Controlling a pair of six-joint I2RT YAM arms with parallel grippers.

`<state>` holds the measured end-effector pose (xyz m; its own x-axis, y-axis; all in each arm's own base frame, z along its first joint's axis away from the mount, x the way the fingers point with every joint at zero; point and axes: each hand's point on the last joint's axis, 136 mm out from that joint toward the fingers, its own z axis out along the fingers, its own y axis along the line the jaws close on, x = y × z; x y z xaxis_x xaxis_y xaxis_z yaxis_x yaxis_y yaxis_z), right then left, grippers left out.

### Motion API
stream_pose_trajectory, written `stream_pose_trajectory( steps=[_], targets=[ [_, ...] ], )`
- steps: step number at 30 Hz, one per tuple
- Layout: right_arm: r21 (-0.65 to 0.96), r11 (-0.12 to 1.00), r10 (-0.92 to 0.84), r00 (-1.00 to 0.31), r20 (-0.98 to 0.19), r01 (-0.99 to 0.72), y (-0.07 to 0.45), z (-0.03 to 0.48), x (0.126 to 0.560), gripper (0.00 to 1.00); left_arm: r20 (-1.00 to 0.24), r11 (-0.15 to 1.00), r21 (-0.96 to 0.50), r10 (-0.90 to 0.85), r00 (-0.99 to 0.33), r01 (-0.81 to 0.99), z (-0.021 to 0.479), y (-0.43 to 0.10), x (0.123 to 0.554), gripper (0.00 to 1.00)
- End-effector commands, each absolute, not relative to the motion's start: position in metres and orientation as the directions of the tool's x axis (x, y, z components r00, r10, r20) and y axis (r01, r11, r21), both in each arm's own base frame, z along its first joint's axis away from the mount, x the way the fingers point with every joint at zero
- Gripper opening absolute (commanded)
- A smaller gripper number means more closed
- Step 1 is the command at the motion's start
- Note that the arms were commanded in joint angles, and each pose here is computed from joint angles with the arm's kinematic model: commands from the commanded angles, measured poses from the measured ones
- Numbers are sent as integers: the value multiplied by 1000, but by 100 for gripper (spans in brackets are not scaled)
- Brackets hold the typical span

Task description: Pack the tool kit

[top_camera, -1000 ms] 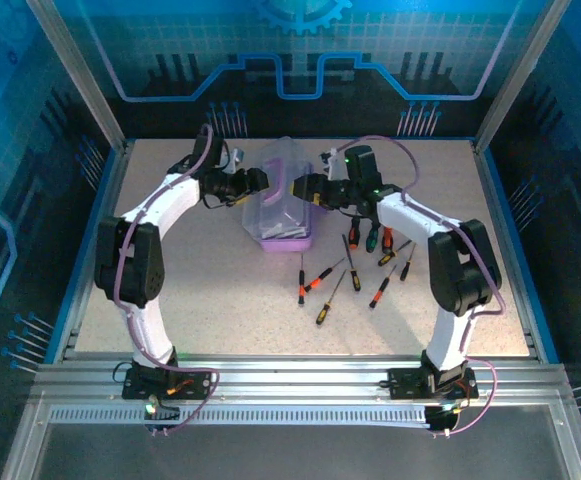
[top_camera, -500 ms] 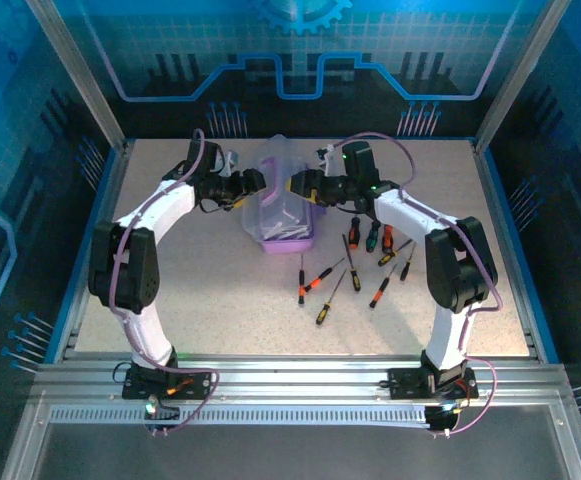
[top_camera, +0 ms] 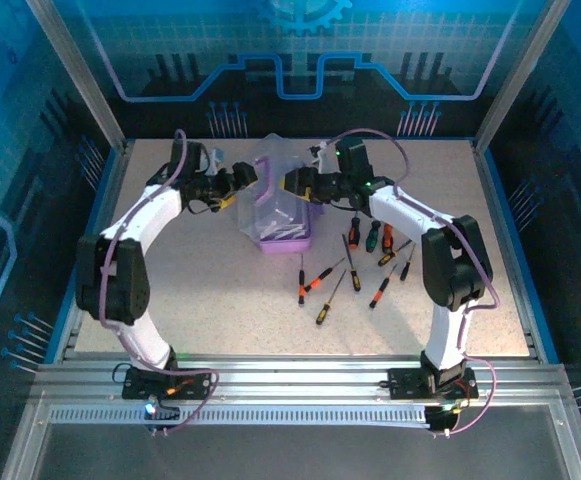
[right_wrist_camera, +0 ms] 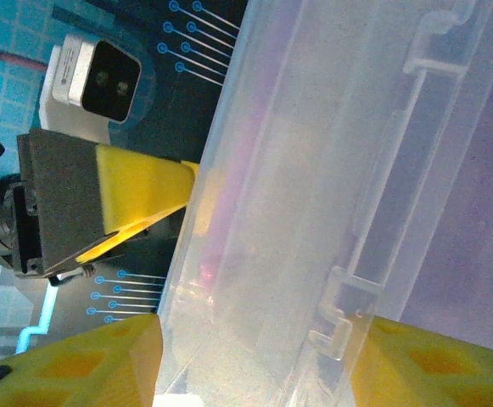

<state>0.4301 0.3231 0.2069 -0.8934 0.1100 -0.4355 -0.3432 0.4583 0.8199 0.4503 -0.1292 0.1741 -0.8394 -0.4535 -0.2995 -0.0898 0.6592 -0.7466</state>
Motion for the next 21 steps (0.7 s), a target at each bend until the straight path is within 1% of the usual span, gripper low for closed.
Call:
stream_pose_trajectory(
  steps=[1, 4, 7, 12, 21],
  targets=[
    [791, 447, 38, -874, -484, -418, 338, 224, 423, 59, -262, 588, -794, -562, -785, -156, 175, -111, 438, 99],
    [776, 451, 14, -866, -500, -441, 342, 231, 421, 60, -236, 520, -835, -635, -736, -180, 170, -99, 430, 99],
    [767, 450, -1, -858, -513, -459, 347, 236, 420, 60, -187, 461, -867, -649, -737, -187, 157, -98, 424, 99],
    [764, 444, -22, -858, -512, -468, 361, 236, 420, 60, -177, 389, -909, -684, -707, -149, 158, -92, 421, 99],
    [749, 433, -61, -845, -531, -502, 388, 245, 418, 61, -176, 360, -920, -735, -655, -156, 162, -73, 418, 99]
  ],
)
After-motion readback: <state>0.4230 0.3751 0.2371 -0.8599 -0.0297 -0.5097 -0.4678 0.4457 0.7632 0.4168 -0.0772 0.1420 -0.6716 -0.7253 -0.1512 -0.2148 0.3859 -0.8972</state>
